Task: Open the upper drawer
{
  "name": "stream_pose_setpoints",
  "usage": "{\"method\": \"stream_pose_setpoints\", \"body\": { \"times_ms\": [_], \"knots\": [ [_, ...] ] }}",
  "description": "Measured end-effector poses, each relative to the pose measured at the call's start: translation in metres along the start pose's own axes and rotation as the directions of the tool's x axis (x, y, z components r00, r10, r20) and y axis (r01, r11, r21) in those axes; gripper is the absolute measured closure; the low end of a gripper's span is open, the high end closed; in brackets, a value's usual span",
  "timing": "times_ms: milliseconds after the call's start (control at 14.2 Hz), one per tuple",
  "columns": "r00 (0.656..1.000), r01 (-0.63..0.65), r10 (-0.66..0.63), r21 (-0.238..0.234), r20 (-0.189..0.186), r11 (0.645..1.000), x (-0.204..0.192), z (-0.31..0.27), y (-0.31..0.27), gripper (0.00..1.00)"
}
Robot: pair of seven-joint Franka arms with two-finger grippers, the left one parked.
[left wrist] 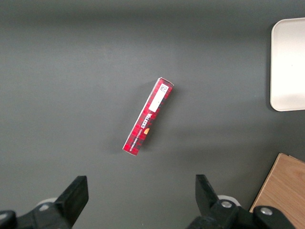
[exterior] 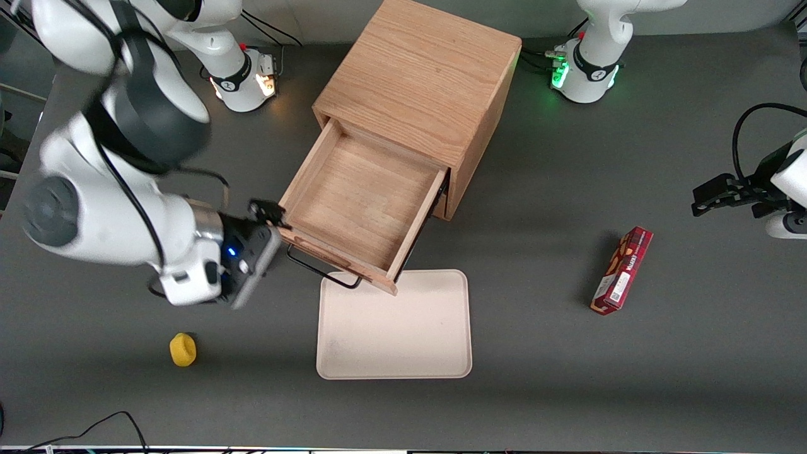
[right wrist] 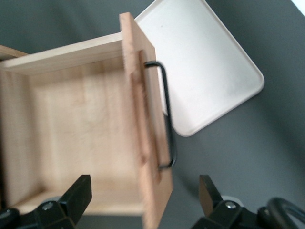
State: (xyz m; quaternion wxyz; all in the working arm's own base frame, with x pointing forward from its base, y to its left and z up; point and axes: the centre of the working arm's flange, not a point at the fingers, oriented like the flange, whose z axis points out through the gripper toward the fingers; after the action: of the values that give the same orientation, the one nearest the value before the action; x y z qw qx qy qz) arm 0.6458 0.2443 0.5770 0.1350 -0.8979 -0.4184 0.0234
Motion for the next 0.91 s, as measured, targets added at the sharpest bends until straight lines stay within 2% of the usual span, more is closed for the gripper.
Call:
{"method": "stream_pose_setpoints", "body": {
  "times_ms": [140,211,281,421,491,632,702,912],
  "knots": [
    [0.975,-0.223,0.223,-0.029,-0.015,0.974,-0.015,-0.038,-0.027,0.0],
    [0.939,-0.344,0.343,-0.039,-0.027,0.938,-0.022,-0.051,-0.039,0.0],
    [0.89,-0.455,0.454,-0.049,-0.037,0.889,-0.028,-0.062,-0.049,0.0],
    [0.784,-0.621,0.618,-0.113,-0.06,0.776,-0.051,-0.081,-0.051,0.0],
    [0.742,-0.668,0.667,-0.148,-0.067,0.729,-0.07,-0.092,-0.044,0.0],
    [0.675,-0.728,0.737,-0.202,-0.04,0.655,-0.115,-0.108,-0.032,0.0],
    [0.649,-0.748,0.76,-0.217,-0.039,0.627,-0.134,-0.112,-0.03,0.0],
    [0.609,-0.784,0.787,-0.235,-0.105,0.575,-0.179,-0.102,-0.03,0.0]
  ]
}}
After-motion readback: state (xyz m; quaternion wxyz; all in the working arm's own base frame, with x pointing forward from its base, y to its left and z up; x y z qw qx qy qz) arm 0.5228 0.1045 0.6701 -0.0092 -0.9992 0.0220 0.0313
